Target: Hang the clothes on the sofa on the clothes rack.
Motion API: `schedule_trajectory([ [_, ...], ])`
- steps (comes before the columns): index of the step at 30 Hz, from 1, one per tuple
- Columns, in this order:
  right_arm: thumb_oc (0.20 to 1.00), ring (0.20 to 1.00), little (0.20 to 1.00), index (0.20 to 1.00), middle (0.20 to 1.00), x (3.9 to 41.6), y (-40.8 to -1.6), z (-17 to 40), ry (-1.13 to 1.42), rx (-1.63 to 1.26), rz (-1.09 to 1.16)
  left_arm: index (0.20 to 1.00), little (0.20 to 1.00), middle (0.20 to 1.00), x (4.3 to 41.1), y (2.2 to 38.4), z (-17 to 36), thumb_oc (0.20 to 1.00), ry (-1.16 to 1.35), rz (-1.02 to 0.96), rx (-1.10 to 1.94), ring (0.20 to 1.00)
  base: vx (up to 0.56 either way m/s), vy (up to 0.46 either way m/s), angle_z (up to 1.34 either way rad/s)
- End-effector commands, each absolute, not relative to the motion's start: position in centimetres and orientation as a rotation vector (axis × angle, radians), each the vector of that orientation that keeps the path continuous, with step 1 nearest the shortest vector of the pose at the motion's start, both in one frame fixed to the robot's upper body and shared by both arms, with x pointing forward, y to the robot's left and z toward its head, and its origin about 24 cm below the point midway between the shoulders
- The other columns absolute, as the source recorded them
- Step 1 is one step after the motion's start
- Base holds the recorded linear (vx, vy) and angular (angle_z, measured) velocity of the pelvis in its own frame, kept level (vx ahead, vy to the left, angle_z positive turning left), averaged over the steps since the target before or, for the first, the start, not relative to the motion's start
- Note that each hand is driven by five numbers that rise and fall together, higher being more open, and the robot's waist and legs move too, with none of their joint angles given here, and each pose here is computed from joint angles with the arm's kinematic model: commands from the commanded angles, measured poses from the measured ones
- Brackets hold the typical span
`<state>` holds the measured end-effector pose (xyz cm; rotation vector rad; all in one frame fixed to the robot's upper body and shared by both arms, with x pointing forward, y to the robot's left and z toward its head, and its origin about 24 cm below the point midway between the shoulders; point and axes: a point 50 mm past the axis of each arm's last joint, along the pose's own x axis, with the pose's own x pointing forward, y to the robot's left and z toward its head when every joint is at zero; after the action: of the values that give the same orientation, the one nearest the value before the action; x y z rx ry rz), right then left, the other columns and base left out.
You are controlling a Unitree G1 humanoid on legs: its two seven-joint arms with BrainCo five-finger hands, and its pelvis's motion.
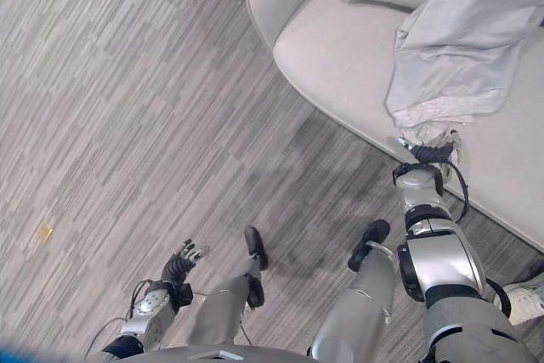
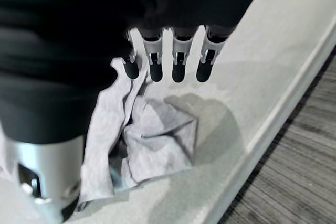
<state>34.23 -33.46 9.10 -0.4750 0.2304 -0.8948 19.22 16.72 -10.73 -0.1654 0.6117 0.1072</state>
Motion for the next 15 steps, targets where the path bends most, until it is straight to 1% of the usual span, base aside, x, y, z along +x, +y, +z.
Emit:
schedule_trajectory([
  [1,1.0,1.0,1.0,1.0,1.0,34.9,-34.9,13.1,0.137,-0.547,-0.954,1.0,1.0,1.0,20.6,15.9,-9.2,1.0,0.517,0.061,-0.163,1.0,0.05,-0.093,0.13],
  [4,1.0,1.0,1.0,1.0,1.0,35.1,-35.0,13.8,0.124,-0.539,-0.949,1.0,1.0,1.0,20.9,15.5,-8.9,1.0,0.5,0.04,-0.169,1.0,0.04,-0.096,0.06],
  [10,1.0,1.0,1.0,1.0,1.0,35.8,-35.3,15.6,0.135,-0.417,-0.923,1.0,1.0,1.0,20.7,14.7,-8.7,1.0,0.503,-0.025,-0.166,1.0,0.03,-0.094,0.01],
  [12,1.0,1.0,1.0,1.0,1.0,36.0,-34.9,15.3,0.145,-0.361,-0.909,1.0,1.0,1.0,20.2,14.5,-9.0,1.0,0.525,-0.038,-0.161,1.0,0.05,-0.041,0.02],
  [13,1.0,1.0,1.0,1.0,1.0,36.5,-34.2,15.3,0.136,-0.287,-0.883,1.0,1.0,1.0,19.8,14.4,-9.5,1.0,0.55,-0.042,-0.152,1.0,0.0,0.0,0.0],
  [15,1.0,1.0,1.0,1.0,1.0,36.8,-33.7,15.2,0.13,-0.258,-0.864,1.0,1.0,1.0,19.5,14.5,-9.7,1.0,0.561,-0.043,-0.149,1.0,0.04,-0.011,-0.01],
])
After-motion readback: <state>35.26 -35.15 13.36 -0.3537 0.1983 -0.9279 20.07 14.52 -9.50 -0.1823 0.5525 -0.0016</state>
